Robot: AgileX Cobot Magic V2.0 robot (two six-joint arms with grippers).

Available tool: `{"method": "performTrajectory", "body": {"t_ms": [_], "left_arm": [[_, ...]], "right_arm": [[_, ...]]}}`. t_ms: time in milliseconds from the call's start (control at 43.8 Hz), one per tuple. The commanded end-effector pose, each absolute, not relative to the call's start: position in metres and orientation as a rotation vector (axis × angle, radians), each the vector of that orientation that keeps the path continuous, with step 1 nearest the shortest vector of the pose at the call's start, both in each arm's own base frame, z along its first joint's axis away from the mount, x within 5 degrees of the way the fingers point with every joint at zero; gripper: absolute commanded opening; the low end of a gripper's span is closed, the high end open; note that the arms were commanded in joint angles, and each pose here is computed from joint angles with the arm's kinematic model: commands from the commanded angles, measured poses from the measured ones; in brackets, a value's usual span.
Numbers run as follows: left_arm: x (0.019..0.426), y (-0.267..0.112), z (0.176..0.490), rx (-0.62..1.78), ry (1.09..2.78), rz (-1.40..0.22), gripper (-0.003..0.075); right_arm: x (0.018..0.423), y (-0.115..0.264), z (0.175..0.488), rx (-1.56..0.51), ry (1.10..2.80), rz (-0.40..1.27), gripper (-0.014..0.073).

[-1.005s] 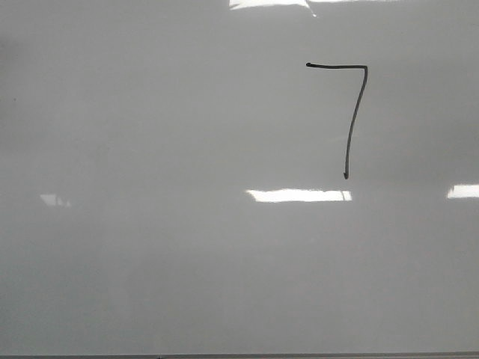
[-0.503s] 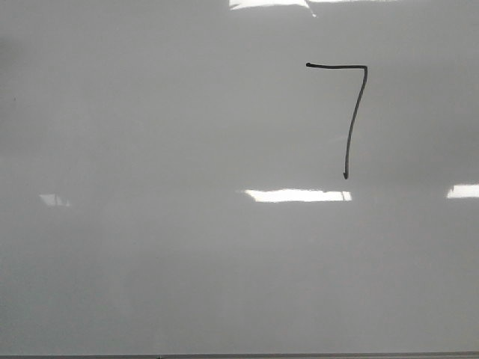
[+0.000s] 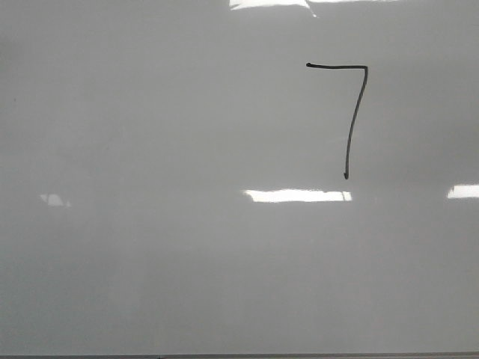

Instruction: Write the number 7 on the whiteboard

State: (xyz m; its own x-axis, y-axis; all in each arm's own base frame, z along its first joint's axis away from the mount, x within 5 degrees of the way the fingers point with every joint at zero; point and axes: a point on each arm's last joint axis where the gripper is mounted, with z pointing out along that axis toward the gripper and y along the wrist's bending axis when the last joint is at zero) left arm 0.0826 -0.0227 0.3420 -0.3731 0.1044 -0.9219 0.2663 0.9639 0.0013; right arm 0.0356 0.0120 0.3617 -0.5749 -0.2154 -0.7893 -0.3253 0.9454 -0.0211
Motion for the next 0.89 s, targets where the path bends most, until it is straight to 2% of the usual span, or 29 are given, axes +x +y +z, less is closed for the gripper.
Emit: {"method": "performTrajectory", "body": {"t_ms": [0,160,343,526,868], "left_arm": [[0.075,-0.016,0.34,0.197,1.779,-0.125,-0.002],[0.059,-0.003,0.308,0.051,1.636,-0.006,-0.002],[0.054,0.004,0.272,-0.043,1.568,0.088,-0.002],[0.054,0.005,0.245,-0.048,1.5,0.114,-0.002],[0.054,0.004,0.213,-0.028,1.448,0.08,-0.002]], "right_arm": [[0.039,0.012,0.371,-0.362,2.139,0.149,-0.0069],[0.039,0.012,0.371,-0.362,2.139,0.149,-0.0069],[0.039,0.012,0.371,-0.362,2.139,0.149,-0.0069],[0.039,0.012,0.371,-0.362,2.139,0.149,-0.0069],[0.039,0.012,0.371,-0.362,2.139,0.149,-0.0069]]}}
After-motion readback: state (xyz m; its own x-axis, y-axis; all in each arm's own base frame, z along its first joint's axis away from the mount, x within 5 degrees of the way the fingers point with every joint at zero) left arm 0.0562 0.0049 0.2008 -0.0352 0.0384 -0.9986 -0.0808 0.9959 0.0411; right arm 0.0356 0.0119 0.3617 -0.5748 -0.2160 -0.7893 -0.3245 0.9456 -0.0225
